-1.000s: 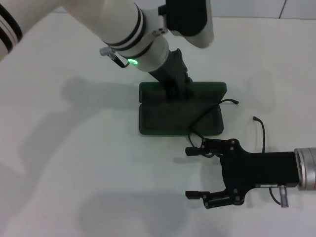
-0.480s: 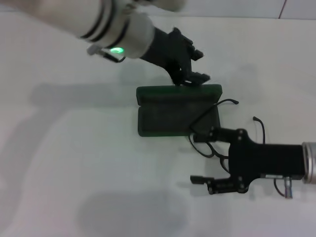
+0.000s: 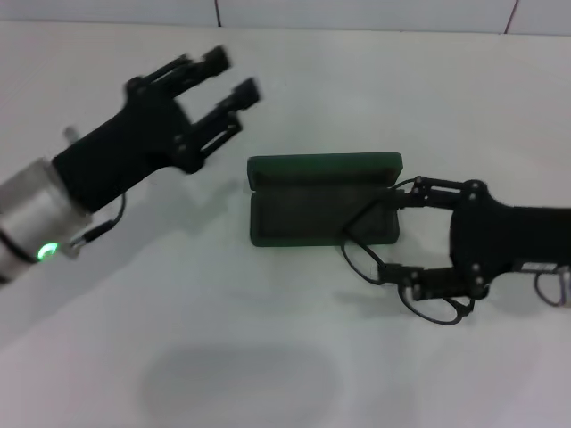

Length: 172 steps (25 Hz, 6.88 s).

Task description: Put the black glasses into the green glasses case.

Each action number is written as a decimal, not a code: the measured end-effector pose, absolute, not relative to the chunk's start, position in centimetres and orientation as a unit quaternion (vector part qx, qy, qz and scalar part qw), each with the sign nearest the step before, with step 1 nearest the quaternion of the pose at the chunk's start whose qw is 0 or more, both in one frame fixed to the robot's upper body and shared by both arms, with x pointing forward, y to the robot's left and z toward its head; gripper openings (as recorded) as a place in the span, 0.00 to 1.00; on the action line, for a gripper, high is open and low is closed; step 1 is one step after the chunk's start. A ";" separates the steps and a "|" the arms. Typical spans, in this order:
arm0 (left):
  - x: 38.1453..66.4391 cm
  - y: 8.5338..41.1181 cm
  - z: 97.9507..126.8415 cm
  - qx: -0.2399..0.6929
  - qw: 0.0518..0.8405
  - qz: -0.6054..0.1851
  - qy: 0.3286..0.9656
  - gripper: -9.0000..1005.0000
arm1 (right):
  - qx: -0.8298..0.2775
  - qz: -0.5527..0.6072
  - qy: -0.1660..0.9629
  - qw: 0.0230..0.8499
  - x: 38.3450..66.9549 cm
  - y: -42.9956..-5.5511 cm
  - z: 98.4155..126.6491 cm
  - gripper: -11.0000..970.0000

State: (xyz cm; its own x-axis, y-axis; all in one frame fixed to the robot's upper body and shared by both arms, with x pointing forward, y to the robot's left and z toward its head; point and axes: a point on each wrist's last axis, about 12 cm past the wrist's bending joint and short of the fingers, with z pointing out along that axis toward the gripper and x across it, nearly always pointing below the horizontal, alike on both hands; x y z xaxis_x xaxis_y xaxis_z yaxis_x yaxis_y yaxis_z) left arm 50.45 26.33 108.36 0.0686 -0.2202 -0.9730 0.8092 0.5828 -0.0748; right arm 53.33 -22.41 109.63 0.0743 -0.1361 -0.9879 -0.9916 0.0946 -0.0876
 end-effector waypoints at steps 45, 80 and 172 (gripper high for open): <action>49.3 28.8 105.4 0.223 0.664 -0.346 0.624 0.53 | -0.616 0.116 0.772 0.103 55.2 -13.2 118.0 0.66; 49.7 28.1 105.5 0.267 0.676 -0.320 0.608 0.53 | -0.623 0.112 0.767 0.103 56.8 -7.8 115.6 0.48; 57.6 18.3 113.8 0.331 0.321 -0.590 0.663 0.53 | -0.618 0.319 0.382 0.609 50.9 -23.9 110.9 0.13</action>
State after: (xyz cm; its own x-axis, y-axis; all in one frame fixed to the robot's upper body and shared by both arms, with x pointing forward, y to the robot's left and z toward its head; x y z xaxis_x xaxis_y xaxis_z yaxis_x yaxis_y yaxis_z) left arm 57.56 18.32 113.77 -0.5750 0.0601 -0.8159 0.8174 0.0848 -0.5698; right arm 50.87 -23.87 110.91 0.5044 -0.0837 -0.8594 -0.8605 0.0331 -0.5083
